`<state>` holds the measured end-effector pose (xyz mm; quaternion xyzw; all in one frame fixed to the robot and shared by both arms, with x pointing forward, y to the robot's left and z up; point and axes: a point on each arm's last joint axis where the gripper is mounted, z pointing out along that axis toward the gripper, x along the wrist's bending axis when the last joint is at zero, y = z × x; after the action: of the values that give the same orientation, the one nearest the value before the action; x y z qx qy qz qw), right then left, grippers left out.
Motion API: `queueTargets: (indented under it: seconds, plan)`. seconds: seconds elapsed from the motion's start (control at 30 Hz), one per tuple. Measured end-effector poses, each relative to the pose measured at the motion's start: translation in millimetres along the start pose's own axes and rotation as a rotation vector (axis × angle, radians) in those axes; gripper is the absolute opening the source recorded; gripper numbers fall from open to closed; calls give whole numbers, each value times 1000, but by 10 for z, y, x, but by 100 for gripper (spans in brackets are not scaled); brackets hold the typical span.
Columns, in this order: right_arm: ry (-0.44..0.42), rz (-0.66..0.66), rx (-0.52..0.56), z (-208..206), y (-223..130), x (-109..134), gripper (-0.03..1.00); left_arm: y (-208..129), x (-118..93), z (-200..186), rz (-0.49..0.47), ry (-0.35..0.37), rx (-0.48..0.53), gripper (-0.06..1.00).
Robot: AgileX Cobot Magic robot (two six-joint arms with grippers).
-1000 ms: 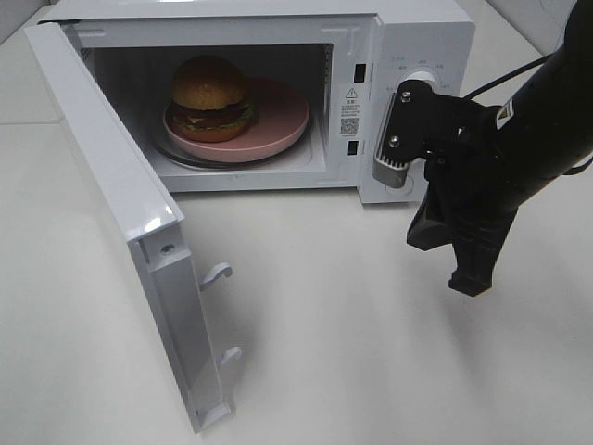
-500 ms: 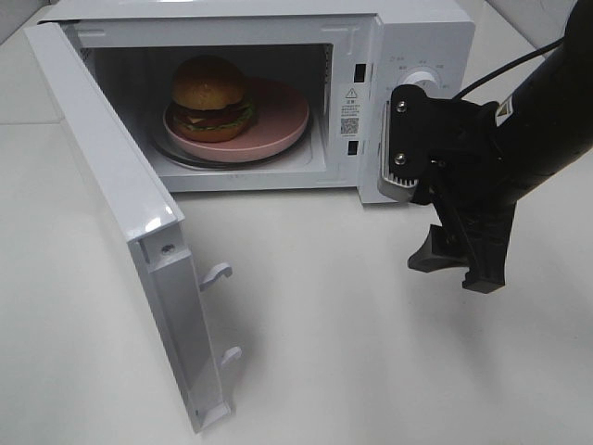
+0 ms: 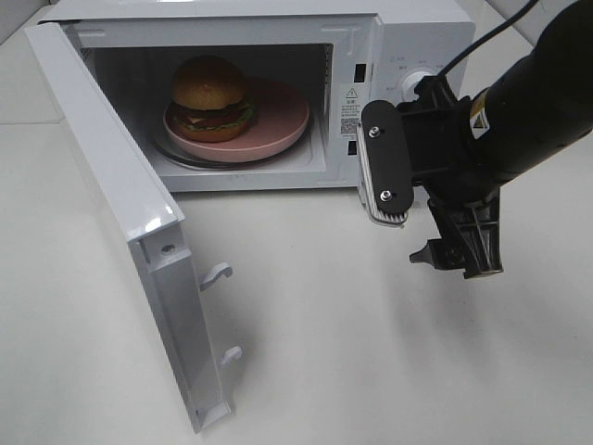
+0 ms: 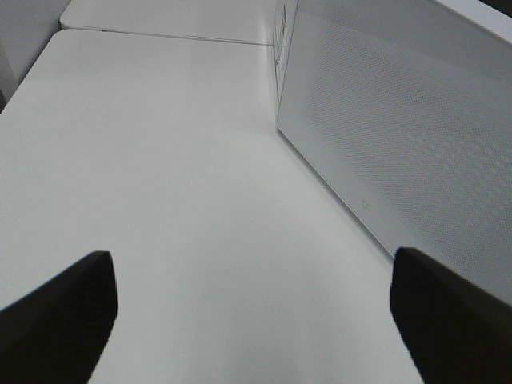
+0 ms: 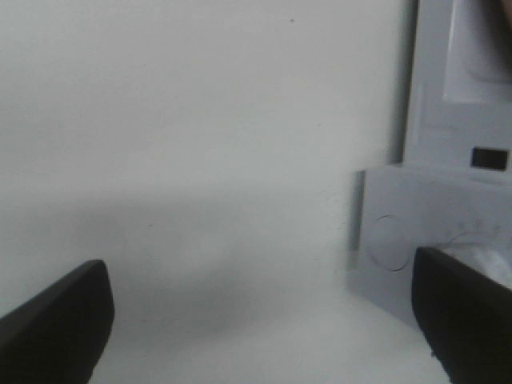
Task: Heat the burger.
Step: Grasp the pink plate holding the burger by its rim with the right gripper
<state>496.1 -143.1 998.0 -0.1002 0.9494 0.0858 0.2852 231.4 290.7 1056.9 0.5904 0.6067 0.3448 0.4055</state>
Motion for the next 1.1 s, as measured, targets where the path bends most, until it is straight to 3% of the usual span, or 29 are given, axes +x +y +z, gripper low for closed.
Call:
queueTargets:
  seconds: [0.03, 0.2, 0.37, 1.1]
  plan:
    - [-39, -41, 0, -4, 31, -24, 97, 0, 0, 0, 0, 0, 0, 84]
    - [-75, -72, -2, -19, 59, -79, 96, 0, 0, 0, 0, 0, 0, 84]
    - [-127, -63, -20, 21, 152, -316, 94, 0, 0, 0, 0, 0, 0, 84]
    - [-121, -109, -67, 684, 619, -657, 91, 0, 0, 0, 0, 0, 0, 84]
